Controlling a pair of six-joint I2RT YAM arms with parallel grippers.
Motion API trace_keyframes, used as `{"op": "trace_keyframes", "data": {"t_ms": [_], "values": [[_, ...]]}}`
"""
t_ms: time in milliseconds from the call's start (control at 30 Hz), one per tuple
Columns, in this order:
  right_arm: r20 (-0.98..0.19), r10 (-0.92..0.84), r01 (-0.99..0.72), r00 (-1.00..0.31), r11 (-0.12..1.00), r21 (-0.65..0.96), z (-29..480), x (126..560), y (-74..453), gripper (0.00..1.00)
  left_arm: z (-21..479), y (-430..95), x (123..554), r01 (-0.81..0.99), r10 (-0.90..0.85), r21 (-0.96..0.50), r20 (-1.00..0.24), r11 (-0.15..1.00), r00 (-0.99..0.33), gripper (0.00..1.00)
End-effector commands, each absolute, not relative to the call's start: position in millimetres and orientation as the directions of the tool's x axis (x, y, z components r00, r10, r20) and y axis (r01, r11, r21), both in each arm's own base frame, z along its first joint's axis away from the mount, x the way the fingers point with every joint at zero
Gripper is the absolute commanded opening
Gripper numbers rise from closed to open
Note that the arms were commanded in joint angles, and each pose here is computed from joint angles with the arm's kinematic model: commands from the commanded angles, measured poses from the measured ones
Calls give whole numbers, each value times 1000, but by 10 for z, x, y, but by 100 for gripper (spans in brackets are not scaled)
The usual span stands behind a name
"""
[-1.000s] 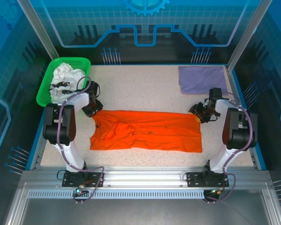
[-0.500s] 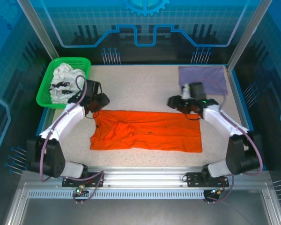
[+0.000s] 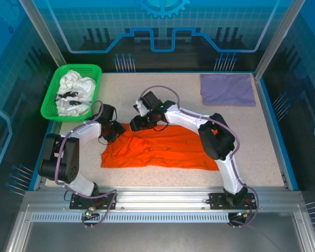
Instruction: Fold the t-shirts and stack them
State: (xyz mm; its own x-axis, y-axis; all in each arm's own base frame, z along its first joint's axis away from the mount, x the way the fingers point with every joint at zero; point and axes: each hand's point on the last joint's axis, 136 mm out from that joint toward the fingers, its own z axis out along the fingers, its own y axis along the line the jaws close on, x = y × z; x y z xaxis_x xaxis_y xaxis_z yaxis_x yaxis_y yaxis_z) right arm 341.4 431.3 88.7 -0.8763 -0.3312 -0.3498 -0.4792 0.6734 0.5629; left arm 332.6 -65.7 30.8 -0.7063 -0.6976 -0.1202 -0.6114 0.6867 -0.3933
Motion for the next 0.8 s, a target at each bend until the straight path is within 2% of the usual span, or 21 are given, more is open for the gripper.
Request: {"op": "trace_keyframes", "data": {"t_ms": [0,233,433,500,667,767], "values": [[-325,-404,-518,-855,649,558,854,3295,4399,49,285,-626,3372,-634,-730,-424,-103,647,-676,45],[-296,-450,-537,-842,659,526,623,3258,4464,47,132,-530,3282,-682,-781,-456,-45,571,-623,45],[-298,-478,-561,-826,649,514,618,3218,4518,44,95,-535,3286,-685,-783,-463,-31,562,-622,44],[-270,-495,-560,-826,662,499,470,3189,4505,42,81,-534,3280,-688,-784,-461,-26,560,-620,44],[-270,-512,-574,-815,654,493,450,3139,4525,32,62,-518,3259,-697,-791,-460,-22,550,-611,44],[-273,-522,-584,-808,652,483,464,3113,4510,23,65,-502,3240,-700,-796,-458,-28,548,-605,45]]}}
